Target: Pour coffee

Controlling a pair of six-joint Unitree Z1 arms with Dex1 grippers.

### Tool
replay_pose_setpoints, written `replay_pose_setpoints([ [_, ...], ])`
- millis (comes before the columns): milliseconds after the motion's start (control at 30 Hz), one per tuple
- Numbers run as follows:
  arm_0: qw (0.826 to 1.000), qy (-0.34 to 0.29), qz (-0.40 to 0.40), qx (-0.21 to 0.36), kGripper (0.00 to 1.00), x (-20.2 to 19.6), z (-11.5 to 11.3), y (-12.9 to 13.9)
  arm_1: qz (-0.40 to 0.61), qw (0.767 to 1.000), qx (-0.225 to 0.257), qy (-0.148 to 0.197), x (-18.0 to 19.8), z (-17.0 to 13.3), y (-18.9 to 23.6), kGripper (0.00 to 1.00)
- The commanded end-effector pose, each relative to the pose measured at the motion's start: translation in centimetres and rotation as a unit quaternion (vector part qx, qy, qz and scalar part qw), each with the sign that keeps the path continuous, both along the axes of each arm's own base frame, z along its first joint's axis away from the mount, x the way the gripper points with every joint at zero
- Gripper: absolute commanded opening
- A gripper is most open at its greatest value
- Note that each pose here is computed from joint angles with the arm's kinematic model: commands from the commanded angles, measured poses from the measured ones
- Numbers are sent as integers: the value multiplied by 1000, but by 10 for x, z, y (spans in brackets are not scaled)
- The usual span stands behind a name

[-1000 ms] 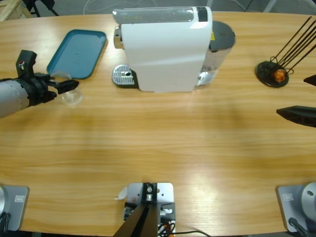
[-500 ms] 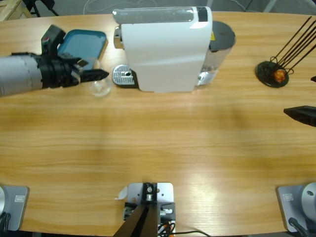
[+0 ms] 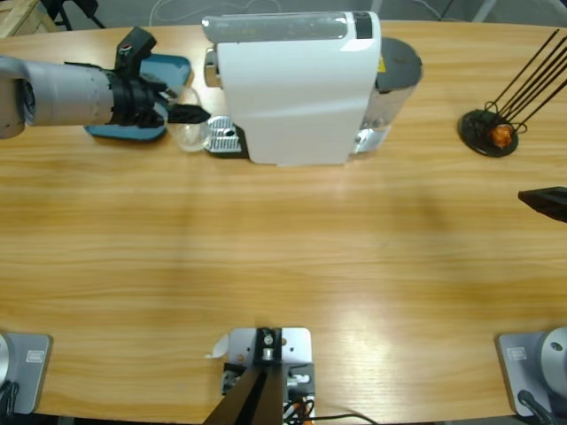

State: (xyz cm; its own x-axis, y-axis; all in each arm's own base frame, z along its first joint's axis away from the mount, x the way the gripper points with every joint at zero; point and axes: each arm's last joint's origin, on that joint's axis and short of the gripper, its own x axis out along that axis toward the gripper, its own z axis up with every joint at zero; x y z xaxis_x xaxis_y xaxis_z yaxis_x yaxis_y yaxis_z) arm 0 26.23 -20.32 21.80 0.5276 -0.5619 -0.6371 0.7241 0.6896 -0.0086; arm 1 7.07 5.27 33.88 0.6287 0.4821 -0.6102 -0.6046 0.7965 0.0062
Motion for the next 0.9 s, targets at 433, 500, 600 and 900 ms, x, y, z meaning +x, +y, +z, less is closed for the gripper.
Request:
replay_pose_setpoints([
  [433,997,14,-73,-7,1000,8,-17,-28,-20,1000,-15,1,4,-11,0,996],
  [500,997,14,-74,-6,1000,9,-17,-29,-21,1000,-17,1,5,-11,0,996],
  [600,997,15,-74,-5,1000,8,-17,-28,-21,1000,-17,2,5,-12,1,996],
  [900,998,-1,-67,-6,1000,-14,0,-9,-19,1000,-17,4,5,-13,1,996],
])
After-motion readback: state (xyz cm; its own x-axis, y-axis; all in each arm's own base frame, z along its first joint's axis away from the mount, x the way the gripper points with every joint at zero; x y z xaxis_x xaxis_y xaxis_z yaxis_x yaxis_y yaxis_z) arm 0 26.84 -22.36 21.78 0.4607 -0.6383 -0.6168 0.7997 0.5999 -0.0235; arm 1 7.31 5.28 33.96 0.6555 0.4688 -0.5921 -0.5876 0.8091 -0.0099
